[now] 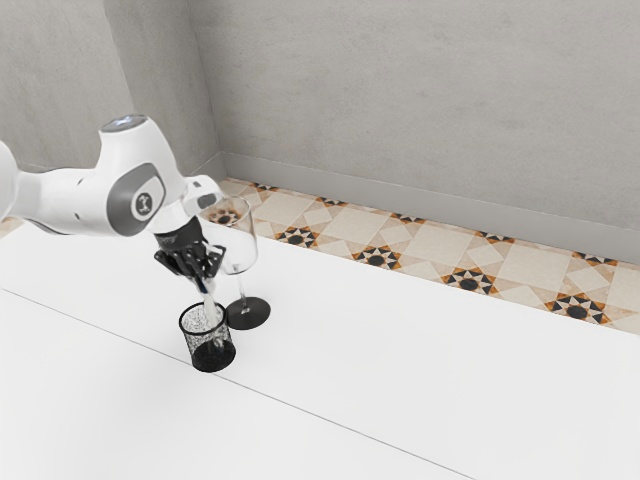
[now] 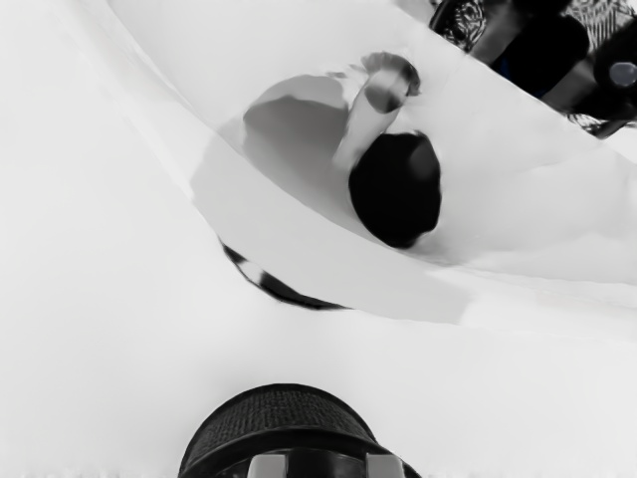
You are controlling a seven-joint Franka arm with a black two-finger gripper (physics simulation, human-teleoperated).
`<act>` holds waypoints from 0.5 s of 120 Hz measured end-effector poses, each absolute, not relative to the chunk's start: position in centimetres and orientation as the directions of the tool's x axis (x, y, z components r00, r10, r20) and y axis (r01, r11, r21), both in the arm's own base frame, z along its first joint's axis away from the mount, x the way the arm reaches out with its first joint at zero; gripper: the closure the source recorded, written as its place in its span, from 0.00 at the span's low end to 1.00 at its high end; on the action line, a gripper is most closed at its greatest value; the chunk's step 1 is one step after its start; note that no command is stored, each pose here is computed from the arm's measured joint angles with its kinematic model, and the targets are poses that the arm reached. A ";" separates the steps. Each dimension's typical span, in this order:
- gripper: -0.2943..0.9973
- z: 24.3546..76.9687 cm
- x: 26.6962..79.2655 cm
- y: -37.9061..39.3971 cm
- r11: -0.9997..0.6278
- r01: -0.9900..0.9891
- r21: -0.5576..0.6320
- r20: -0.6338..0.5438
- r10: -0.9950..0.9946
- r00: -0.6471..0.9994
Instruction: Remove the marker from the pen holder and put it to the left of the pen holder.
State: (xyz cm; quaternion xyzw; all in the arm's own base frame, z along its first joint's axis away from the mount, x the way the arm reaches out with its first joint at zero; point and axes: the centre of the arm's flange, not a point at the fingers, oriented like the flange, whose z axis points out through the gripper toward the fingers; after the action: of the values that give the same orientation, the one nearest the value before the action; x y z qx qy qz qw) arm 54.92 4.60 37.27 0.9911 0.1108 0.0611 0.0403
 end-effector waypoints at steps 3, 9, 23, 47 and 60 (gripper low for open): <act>0.79 37.6 54.7 4.7 -0.971 0.218 0.095 0.112 0.228 0.967; 0.80 38.9 54.3 5.1 -0.969 0.224 0.100 0.117 0.236 0.965; 0.82 44.6 52.3 6.0 -0.964 0.232 0.127 0.164 0.251 0.954; 0.83 47.0 47.7 15.7 -0.918 0.385 0.090 0.094 0.393 0.915; 0.83 41.6 46.6 19.3 -0.896 0.445 0.017 -0.080 0.442 0.893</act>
State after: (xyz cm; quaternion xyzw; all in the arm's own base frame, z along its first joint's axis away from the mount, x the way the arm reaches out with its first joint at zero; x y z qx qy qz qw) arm 46.63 19.33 41.59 0.9728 0.2279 -0.0368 0.0175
